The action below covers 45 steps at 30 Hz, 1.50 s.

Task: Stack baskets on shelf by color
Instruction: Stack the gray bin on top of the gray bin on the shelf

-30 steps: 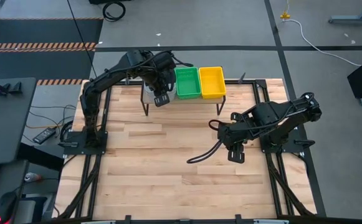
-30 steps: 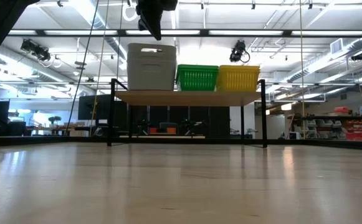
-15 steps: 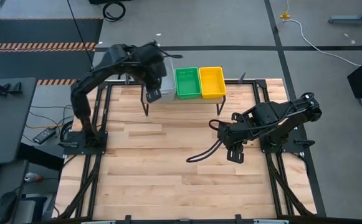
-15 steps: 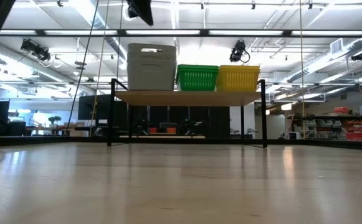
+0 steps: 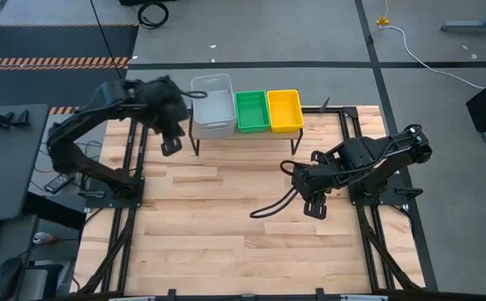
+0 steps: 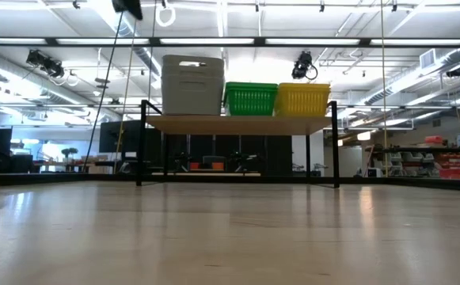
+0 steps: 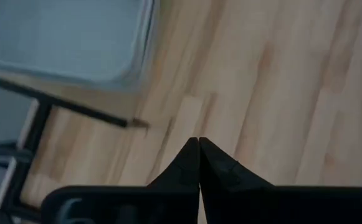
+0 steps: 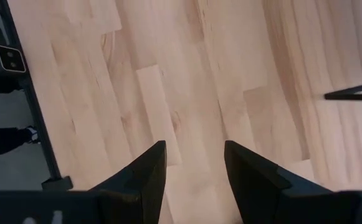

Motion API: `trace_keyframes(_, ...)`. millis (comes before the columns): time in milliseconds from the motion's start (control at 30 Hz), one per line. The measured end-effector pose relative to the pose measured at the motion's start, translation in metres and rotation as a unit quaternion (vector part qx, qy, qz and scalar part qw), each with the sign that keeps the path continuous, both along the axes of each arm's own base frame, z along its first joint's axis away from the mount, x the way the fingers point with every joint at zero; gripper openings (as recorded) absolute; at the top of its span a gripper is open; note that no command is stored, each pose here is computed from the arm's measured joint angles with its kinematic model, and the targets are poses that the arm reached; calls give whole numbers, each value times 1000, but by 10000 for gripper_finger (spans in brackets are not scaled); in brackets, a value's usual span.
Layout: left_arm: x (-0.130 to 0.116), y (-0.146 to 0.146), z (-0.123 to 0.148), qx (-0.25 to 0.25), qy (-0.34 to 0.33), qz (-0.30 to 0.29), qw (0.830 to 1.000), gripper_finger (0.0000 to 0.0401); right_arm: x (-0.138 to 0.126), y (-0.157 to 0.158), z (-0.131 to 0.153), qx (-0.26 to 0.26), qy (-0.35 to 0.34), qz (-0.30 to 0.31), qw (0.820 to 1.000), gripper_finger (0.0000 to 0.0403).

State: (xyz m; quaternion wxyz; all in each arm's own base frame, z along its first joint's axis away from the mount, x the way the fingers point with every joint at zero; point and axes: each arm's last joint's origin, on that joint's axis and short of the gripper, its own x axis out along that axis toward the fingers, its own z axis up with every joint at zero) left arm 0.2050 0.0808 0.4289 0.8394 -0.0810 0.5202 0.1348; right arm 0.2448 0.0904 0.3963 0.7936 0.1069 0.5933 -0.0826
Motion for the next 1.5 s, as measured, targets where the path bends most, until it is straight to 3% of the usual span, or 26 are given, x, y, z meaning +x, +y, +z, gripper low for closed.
trace_keyframes(167, -7, -5, 24, 49, -74, 15, 996, 25, 1, -4, 0, -8, -1, 11, 1000, 168)
trace_keyframes(333, 14, 3, 21, 101, -83, -21, 991, 99, 3, -8, 0, -10, -1, 5, 1000, 168)
trace_keyframes(600, 64, 22, -22, 89, 25, -83, 992, 228, 3, -8, 0, -2, -1, -20, 1000, 168)
trace_keyframes(767, 77, 26, -35, 74, 42, -95, 992, 258, 1, -4, 0, 2, -1, -26, 1000, 168)
trace_keyframes(967, 76, 38, -39, 71, 57, -83, 992, 232, 0, -1, 0, 1, -2, -22, 1000, 168)
trace_keyframes(1300, 61, 41, -45, 32, 121, -77, 989, 96, 1, -1, 0, -21, -11, -25, 999, 168)
trace_keyframes(1500, 60, 40, -45, 30, 123, -64, 990, 46, 1, -1, 0, -23, -12, -22, 999, 168)
